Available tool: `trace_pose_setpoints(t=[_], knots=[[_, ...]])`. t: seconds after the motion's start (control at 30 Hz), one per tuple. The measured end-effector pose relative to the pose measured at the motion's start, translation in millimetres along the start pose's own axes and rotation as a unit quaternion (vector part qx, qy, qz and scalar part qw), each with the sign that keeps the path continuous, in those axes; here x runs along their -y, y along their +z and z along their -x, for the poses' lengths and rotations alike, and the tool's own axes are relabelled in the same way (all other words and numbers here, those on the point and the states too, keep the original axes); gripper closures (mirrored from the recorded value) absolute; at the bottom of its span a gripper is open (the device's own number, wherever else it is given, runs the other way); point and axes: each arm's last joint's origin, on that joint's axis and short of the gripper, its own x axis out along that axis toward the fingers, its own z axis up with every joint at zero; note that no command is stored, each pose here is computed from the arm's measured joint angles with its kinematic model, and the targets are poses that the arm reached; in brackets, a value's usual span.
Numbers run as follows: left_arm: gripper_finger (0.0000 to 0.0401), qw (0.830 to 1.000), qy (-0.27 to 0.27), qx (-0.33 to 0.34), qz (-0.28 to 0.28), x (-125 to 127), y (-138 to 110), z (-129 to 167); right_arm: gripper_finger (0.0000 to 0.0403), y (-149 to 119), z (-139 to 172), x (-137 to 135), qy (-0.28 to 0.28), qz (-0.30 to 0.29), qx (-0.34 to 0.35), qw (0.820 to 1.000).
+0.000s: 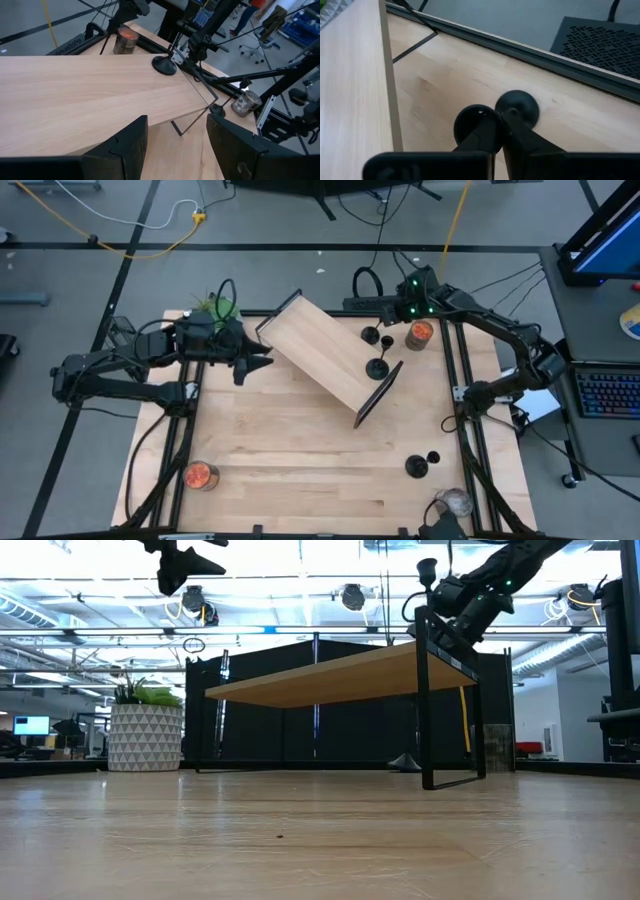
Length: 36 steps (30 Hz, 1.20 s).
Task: Pick & Place candle stick holders
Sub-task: Put the top black candle holder on the shelf
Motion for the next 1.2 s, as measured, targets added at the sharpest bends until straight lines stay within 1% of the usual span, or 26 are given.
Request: trace_pose_setpoints(t=[0.3,0.47,0.7,0.87,1.0,1.07,1.2], knots=[[0.0192,1.0,-0.001,0.0,-0.003,0.7,-0.2,0.0,0.04,-2.4,36.4,-6.3,0.005,-0.007,0.055,0.998],[0.0192,1.0,-0.001,0.0,0.007,0.6,-0.2,-0.1,0.04,-4.6,44.7,-8.0,0.007,-0.013,0.061,0.998],[0.0192,1.0,-0.001,0.0,0.01,0.6,-0.2,-0.1,0.04,1.1,60.4,-20.5,0.044,-0.011,0.126,0.991],[0.0192,1.0,-0.003,0.007,0.008,1.0,1.2,-0.1,0.0401,6.3,81.0,-31.5,0.082,0.003,0.2,0.976],[0.0192,0.999,-0.015,0.04,-0.01,3.2,8.1,-3.9,0.0401,10.9,100.9,-43.1,0.13,0.013,0.269,0.954],[0.0192,0.997,-0.023,0.064,-0.028,4.6,13.1,-8.3,0.0401,11.3,108.4,-49.0,0.159,0.024,0.287,0.944],[0.0192,0.991,-0.032,0.102,-0.084,6.1,21.6,-22.8,0.0401,10.8,119.3,-62.7,0.221,0.041,0.31,0.924]])
